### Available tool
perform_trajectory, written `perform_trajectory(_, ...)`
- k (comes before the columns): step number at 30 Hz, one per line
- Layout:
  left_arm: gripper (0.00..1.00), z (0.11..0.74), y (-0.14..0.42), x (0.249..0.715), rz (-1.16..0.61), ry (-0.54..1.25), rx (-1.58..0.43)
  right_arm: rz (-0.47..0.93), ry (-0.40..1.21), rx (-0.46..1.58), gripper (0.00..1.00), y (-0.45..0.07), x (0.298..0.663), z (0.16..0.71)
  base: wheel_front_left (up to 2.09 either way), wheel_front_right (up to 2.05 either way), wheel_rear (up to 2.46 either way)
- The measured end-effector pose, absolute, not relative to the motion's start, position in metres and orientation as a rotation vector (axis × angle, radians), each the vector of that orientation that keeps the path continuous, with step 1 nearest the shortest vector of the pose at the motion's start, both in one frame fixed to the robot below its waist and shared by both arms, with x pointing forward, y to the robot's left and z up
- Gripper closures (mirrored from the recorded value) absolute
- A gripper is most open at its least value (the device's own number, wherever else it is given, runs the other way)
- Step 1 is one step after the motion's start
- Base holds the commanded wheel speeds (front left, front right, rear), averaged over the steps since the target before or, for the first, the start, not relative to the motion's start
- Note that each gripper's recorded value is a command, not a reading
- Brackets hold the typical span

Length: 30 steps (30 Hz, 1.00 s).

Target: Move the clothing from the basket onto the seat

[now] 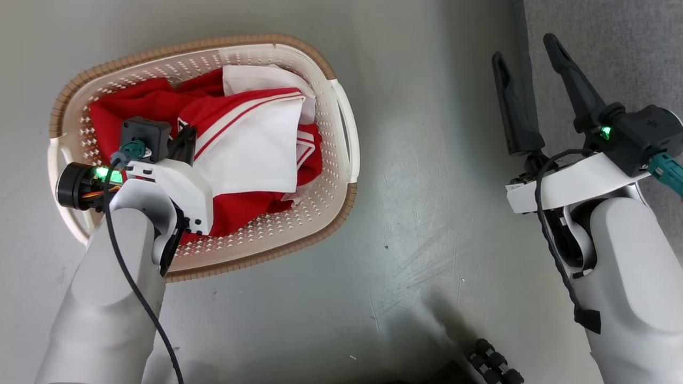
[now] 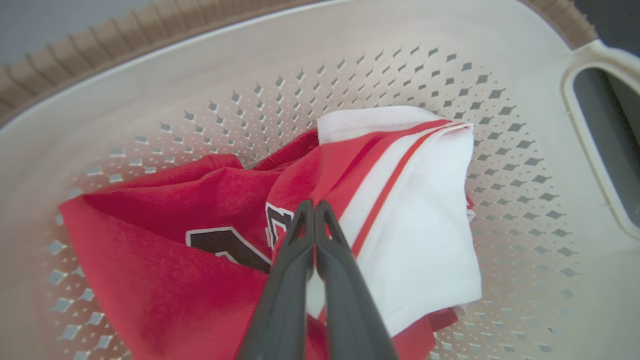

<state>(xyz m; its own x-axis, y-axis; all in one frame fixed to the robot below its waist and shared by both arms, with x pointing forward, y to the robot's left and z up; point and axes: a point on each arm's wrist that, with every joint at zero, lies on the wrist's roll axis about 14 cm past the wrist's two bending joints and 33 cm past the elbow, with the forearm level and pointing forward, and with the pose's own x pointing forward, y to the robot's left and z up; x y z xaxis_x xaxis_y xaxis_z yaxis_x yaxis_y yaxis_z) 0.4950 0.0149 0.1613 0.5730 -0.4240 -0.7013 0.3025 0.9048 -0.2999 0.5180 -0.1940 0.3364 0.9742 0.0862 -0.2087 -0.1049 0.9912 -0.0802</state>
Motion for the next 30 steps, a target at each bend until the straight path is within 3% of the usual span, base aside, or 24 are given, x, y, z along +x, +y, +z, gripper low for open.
perform_trajectory(11,1.0,0.205,0.042,0.514,-0.295,0.672,-0.259,0.126,0.143,-0.103,0.0,-0.185,0.526,0.362,0.0,0.0,0.0)
perform_trajectory(30,1.0,0.297,0.068,0.518,-0.242,0.428,-0.283,0.117,0.033,-0.119,0.0,-0.189,0.522,0.423,0.0,0.0,0.0)
